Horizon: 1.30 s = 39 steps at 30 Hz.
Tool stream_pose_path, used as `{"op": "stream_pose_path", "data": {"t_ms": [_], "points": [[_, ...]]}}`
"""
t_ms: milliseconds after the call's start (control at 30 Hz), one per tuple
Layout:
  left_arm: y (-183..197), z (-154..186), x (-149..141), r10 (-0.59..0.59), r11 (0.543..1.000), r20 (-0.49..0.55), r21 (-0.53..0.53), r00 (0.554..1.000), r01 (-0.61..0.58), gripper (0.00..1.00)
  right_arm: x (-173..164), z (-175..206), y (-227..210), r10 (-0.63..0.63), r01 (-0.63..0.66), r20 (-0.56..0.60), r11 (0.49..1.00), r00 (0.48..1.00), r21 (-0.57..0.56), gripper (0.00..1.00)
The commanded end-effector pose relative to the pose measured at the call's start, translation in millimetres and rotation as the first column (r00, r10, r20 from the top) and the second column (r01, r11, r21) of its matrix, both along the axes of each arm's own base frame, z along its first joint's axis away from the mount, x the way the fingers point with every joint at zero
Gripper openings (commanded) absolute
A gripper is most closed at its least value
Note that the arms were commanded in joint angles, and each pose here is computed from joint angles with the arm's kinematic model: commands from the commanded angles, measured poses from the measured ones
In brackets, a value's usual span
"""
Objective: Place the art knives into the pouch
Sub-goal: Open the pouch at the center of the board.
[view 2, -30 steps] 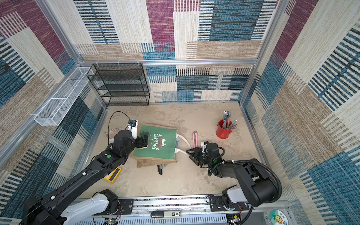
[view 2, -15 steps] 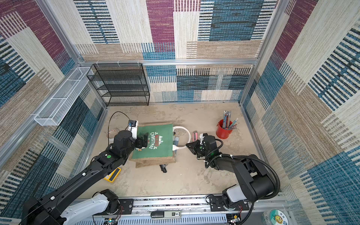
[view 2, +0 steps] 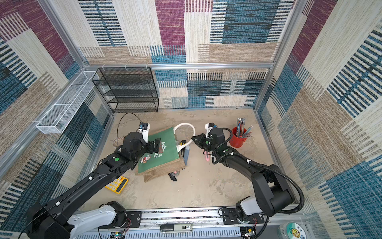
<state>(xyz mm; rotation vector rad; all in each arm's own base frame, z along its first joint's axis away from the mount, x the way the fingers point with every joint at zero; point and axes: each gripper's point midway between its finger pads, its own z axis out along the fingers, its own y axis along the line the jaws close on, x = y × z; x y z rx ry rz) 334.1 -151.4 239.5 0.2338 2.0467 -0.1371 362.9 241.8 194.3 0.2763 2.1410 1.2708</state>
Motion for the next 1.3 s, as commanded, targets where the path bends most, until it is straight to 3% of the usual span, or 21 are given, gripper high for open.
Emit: {"op": "stream_pose_path", "data": {"t_ms": [0,233,467,633,800,1100,1267], "points": [[-6,-8,-8,-0.025,0.999,-0.067,-0.042,0.997,0.022,0.98,10,19,-3,-0.007,0.012,0.074,0.998,0.997,-0.064,0.00],[-26,14,-11,-0.109,0.986,-0.073,-0.135,0.991,0.098,0.98,23,81,25,0.086,-0.073,0.209,0.995,0.974,-0.070,0.00],[-45,34,-6,-0.144,0.966,-0.133,-0.236,0.981,0.110,0.96,15,85,40,0.127,-0.108,0.242,0.990,0.962,-0.090,0.00],[-62,32,7,-0.196,0.937,-0.211,-0.329,0.958,0.119,0.81,11,85,45,0.147,-0.127,0.263,0.988,0.954,-0.093,0.00],[-78,20,19,-0.250,0.905,-0.287,-0.407,0.925,0.119,0.72,10,88,45,0.152,-0.130,0.283,0.987,0.947,-0.095,0.00],[-79,-9,33,-0.212,0.951,-0.399,-0.296,0.892,0.094,0.63,7,93,49,0.171,-0.147,0.314,0.984,0.934,-0.097,0.00],[-71,-18,39,-0.148,0.977,-0.413,-0.202,0.899,0.067,0.58,7,96,51,0.174,-0.148,0.324,0.984,0.930,-0.104,0.00]]}}
